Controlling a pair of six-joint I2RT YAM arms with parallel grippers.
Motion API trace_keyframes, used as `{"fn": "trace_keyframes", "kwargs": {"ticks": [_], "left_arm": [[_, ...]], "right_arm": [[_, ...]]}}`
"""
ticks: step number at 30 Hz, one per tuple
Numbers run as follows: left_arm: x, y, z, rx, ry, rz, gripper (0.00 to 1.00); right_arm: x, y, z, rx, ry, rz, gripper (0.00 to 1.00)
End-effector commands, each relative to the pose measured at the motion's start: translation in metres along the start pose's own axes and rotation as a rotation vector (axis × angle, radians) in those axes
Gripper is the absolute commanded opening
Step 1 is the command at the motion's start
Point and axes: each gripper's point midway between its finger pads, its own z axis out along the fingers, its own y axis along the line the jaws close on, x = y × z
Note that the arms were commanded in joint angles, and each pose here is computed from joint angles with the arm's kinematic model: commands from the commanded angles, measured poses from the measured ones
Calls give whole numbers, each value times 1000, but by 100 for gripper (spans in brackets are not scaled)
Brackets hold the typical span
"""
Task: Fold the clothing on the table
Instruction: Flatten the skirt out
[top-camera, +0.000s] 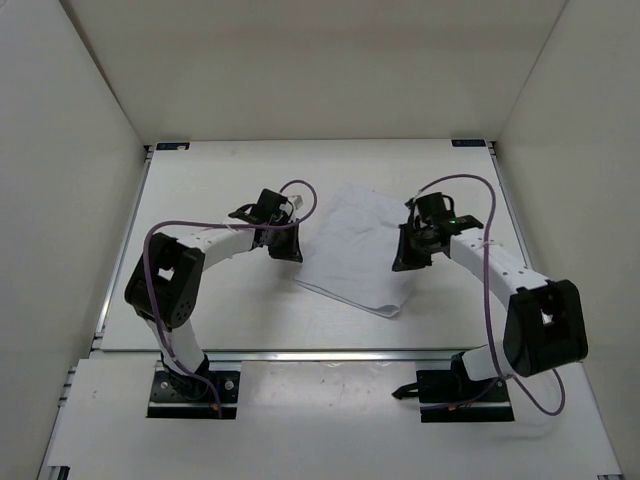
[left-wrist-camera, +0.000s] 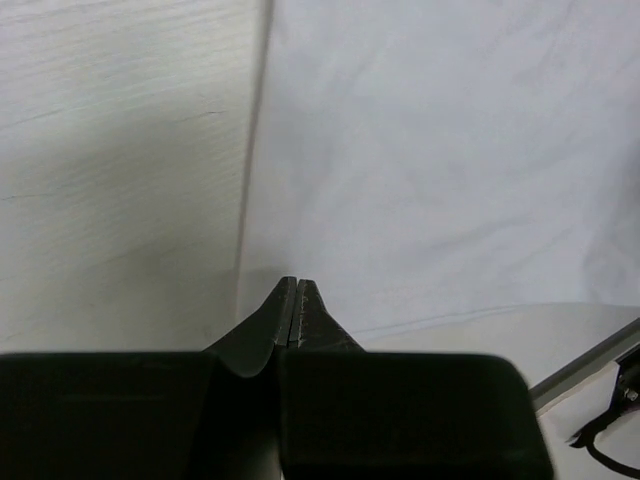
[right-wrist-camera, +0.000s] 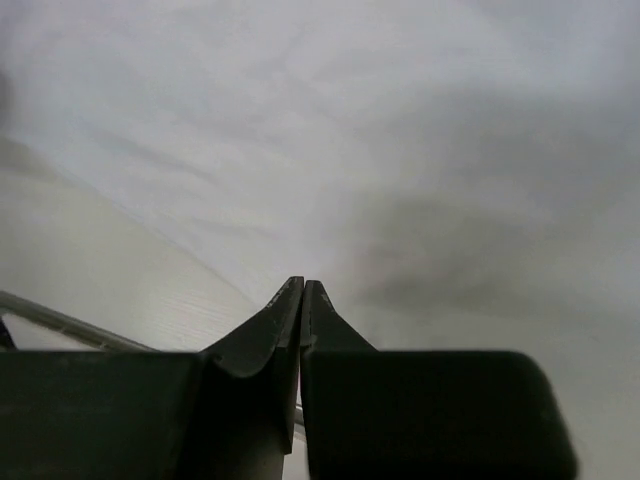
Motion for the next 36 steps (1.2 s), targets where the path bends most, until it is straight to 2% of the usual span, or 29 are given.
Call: {"fn": "trace_keyframes", "kwargs": {"ticks": [1,3,9,15,24,28,31,33,34,36], "left_arm": [[-14,-30,-14,77,-54,51,0],[-5,-33,-9,89,-31,52,0],[17,-20,3,73,18,19,0],[34,-14,18,38,104,25,0],[33,3,22,-47,116,21,0],[27,2,17,-42,98,25,0],[24,3,13,-60,95,35,0],[26,7,11,-67,105,23,0],[28,10,9,-71,105,15,0],[26,13,4,-80,84,3,0]], "right_arm": [[0,36,23,-108,24,-20,0],[18,45,37,-127,79,-29,0],[57,24,51,-56,220,-19,0],[64,5,39,-33,201,22,0],[109,-42,23,55,256,105,0],[94,-44,8,41,185,126,3],[61,-39,-5,17,97,142,13],[32,-41,-13,24,30,136,25],[26,-43,-13,35,22,125,28],[16,-47,-6,46,13,107,26]]}}
